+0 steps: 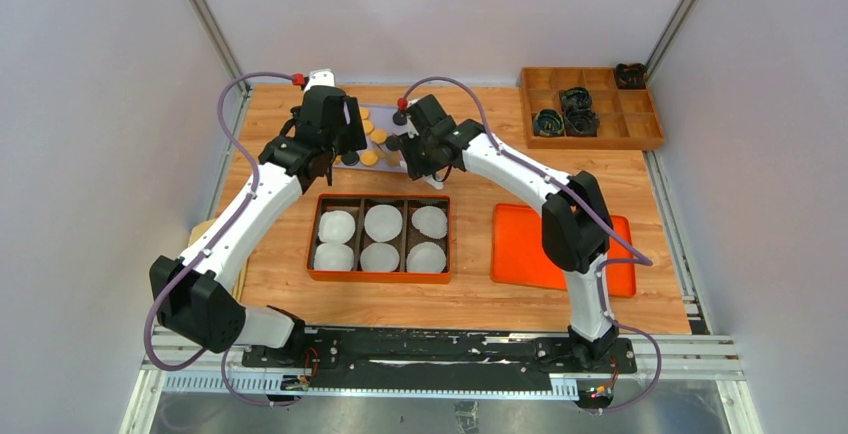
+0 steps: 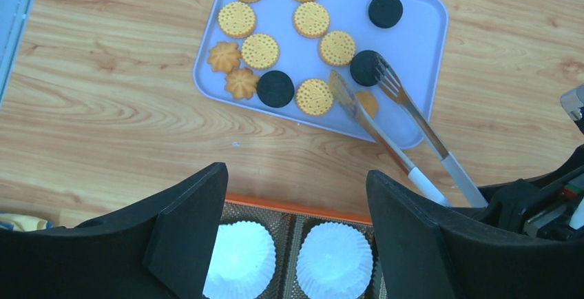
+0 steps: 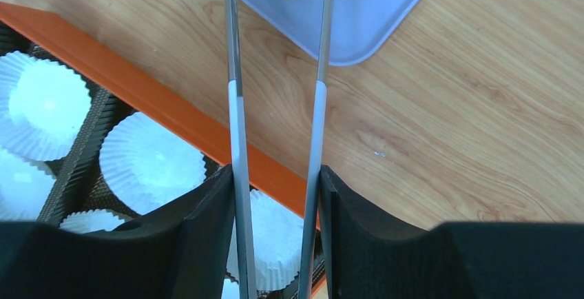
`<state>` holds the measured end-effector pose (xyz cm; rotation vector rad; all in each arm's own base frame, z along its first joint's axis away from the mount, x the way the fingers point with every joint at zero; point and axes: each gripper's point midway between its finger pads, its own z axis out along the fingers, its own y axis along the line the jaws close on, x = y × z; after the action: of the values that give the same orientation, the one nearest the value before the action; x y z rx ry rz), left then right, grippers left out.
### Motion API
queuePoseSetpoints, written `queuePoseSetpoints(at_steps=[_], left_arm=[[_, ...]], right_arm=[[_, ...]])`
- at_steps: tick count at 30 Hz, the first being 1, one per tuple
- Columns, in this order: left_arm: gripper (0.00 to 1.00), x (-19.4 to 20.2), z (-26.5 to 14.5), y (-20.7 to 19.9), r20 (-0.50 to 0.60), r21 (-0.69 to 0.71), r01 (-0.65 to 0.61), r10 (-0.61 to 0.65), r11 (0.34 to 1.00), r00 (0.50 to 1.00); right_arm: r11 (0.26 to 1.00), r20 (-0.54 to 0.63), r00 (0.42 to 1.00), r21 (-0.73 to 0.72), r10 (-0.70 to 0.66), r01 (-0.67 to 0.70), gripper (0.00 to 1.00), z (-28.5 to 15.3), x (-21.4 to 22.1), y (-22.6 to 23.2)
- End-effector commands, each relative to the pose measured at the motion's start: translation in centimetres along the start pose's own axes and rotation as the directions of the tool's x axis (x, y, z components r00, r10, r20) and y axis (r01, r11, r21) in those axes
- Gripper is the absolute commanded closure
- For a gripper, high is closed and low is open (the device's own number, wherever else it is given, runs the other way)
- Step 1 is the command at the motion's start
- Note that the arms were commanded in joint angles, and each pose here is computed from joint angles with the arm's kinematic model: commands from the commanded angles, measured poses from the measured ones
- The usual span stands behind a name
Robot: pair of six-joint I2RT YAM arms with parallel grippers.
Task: Pack the cookies
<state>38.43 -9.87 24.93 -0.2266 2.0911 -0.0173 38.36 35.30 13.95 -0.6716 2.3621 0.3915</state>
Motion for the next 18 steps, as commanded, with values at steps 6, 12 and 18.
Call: queuePoseSetpoints(at_steps=[6, 12, 18], left_arm=[[0.2, -0.8, -1.1, 0.2, 0.039, 0.013, 0.001, -0.001, 1.0, 0.999], [0.2, -1.0, -1.4, -0.1, 0.041, 0.033, 0.002, -0.004, 0.999, 0.999], [0.2, -1.1, -1.5, -0.1, 0.044, 0.038, 0.002, -0.004, 0.999, 0.999]], right_arm=[[0.998, 0.081, 0.996, 0.065, -0.032, 0.026, 0.52, -1.8, -2.5, -0.3], [0.991, 0.109, 0.992, 0.126, -0.061, 0.047, 0.52, -2.3, -3.1, -0.8], [0.988, 0.08, 0.994, 0.143, -0.07, 0.058, 0.52, -1.4, -2.1, -1.2]])
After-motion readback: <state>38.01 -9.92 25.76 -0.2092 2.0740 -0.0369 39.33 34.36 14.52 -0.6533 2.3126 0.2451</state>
